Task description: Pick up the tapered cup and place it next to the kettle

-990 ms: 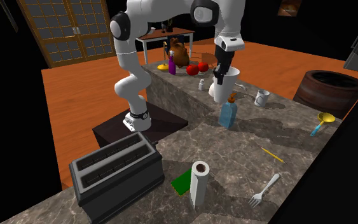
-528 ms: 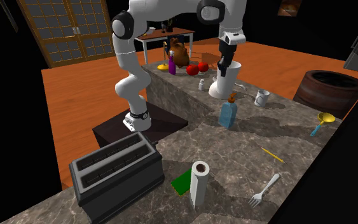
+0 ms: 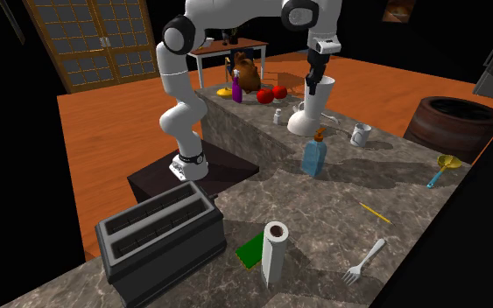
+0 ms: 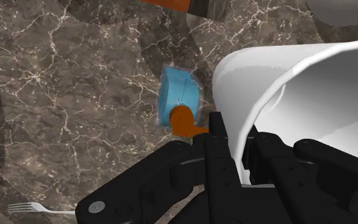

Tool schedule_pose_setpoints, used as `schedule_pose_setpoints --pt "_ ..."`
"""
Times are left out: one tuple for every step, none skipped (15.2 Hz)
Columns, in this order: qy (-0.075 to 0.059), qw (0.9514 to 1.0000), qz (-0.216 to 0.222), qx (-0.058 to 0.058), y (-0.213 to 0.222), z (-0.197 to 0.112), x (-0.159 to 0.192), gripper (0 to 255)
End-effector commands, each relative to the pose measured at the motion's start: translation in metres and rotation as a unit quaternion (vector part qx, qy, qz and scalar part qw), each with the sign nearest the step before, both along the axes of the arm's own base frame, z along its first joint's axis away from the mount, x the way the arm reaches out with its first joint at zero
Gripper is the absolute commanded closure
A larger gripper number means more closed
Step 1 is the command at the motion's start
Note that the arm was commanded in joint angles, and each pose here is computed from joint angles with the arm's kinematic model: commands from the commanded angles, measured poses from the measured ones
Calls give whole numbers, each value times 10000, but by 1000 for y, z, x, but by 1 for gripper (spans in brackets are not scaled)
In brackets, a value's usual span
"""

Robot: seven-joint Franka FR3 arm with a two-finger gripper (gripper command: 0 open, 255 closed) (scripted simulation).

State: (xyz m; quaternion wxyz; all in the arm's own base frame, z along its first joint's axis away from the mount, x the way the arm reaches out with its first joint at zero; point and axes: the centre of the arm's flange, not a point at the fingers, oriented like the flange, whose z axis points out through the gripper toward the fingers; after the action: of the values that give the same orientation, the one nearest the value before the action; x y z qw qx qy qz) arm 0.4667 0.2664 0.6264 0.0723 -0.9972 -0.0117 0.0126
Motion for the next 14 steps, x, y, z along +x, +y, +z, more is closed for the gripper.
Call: schedule_pose_setpoints --pt "-1 10000 -8 2 24 -1 -7 255" --pt "-1 10000 -8 2 37 -1 -10 255" --pt "-1 10000 -8 2 50 -1 -13 255" --pt "-1 10000 -8 2 62 -1 -17 255" --pt "-1 10000 -8 2 75 -1 -20 255" --pt "-1 10000 -8 2 88 -1 -24 255" --pt "-1 10000 -8 2 101 -1 -27 255" --pt "-1 10000 -8 2 113 0 -30 255" --pt "-1 10000 -8 2 126 0 -34 255" --pt "-1 10000 -8 2 139 0 -37 255" --pt "-1 10000 -8 2 152 0 -41 255" --pt "-1 10000 -8 2 170 0 -46 255" --pt "-1 10000 -8 2 170 -6 -46 255" --pt "-1 10000 -8 2 170 -11 -46 255"
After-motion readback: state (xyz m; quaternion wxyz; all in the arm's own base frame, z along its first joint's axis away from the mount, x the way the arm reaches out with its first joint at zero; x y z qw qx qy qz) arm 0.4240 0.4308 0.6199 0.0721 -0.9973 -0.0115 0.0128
